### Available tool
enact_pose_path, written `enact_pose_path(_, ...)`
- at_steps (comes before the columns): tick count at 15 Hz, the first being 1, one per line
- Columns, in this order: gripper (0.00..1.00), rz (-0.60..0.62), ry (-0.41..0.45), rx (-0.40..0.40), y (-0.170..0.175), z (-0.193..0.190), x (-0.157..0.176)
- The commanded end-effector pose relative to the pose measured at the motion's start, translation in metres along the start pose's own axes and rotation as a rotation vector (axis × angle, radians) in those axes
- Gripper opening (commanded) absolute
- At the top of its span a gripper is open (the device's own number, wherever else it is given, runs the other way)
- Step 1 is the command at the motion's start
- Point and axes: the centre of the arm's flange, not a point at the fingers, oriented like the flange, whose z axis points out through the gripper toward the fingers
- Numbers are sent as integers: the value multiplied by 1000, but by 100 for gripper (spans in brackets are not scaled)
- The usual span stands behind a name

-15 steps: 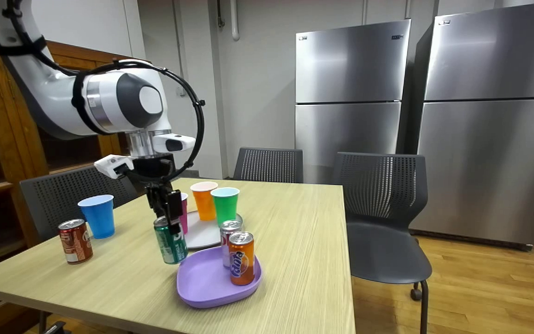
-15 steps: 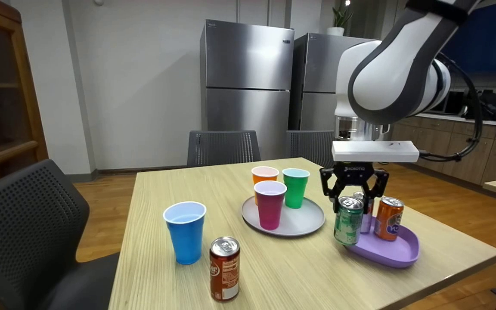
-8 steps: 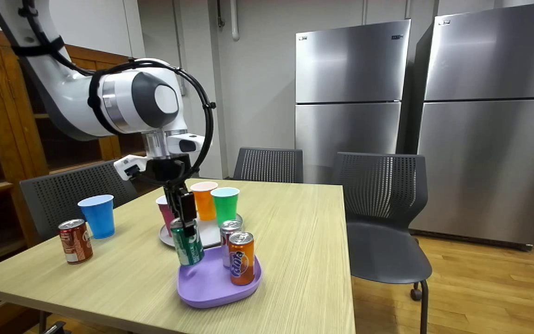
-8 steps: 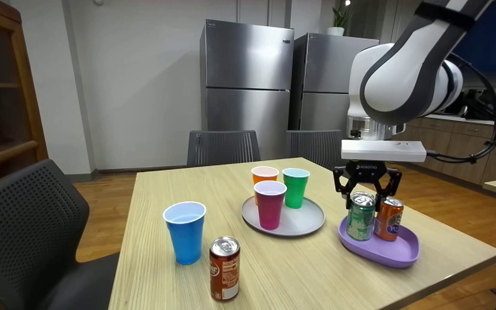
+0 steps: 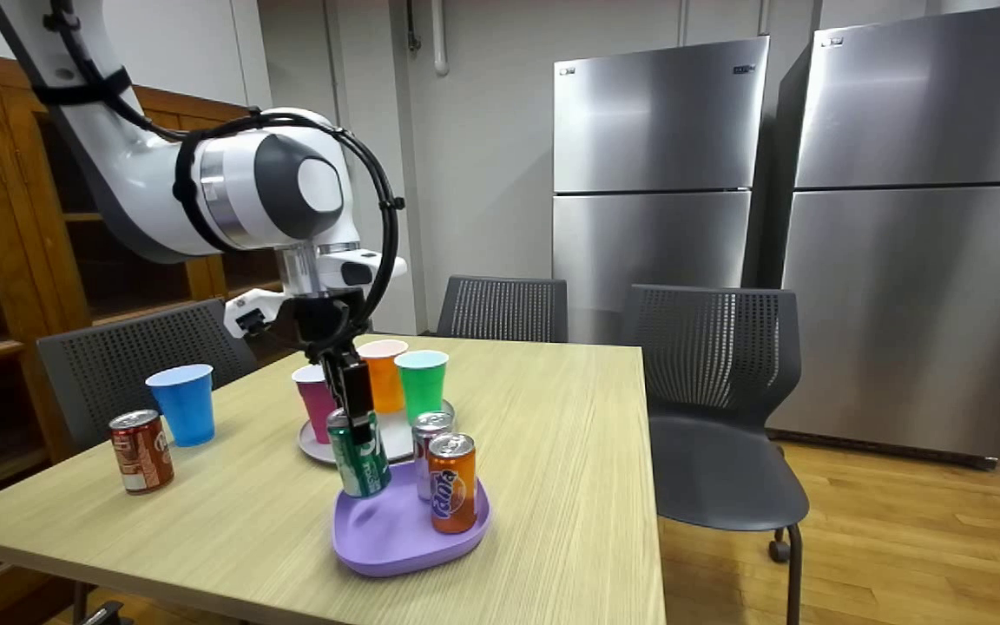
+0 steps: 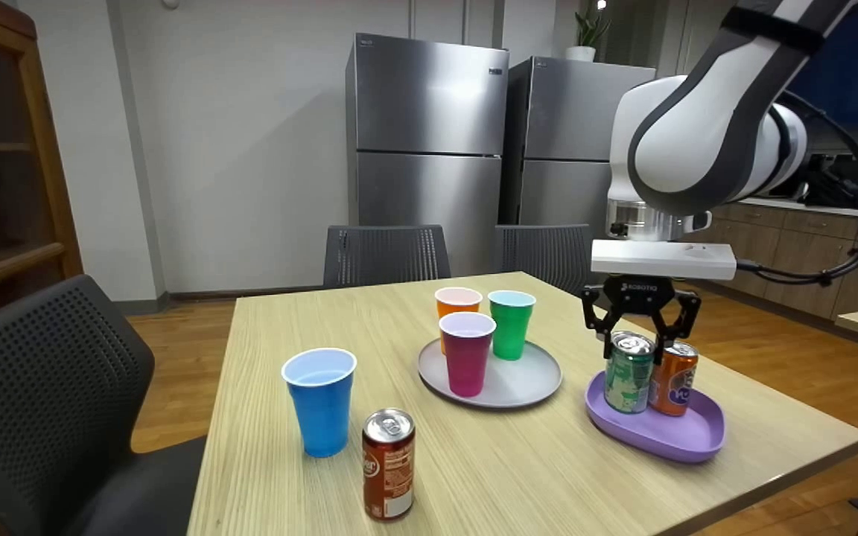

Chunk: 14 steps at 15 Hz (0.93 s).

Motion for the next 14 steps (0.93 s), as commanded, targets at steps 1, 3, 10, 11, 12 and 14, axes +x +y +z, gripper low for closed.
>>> enact_pose_path(1, 38, 44, 18, 10, 5, -5, 1)
enact_pose_path(3, 38, 47, 15, 9, 2, -3, 4)
enact_pose_path(10, 38, 49, 8, 11, -9, 6, 17)
enact_pose_path(11, 38, 50, 9, 11, -11, 7, 19)
enact_pose_path(12, 38, 49, 8, 12, -13, 8, 21)
enact_pose_path(14, 38, 46, 5, 11, -17, 11, 24)
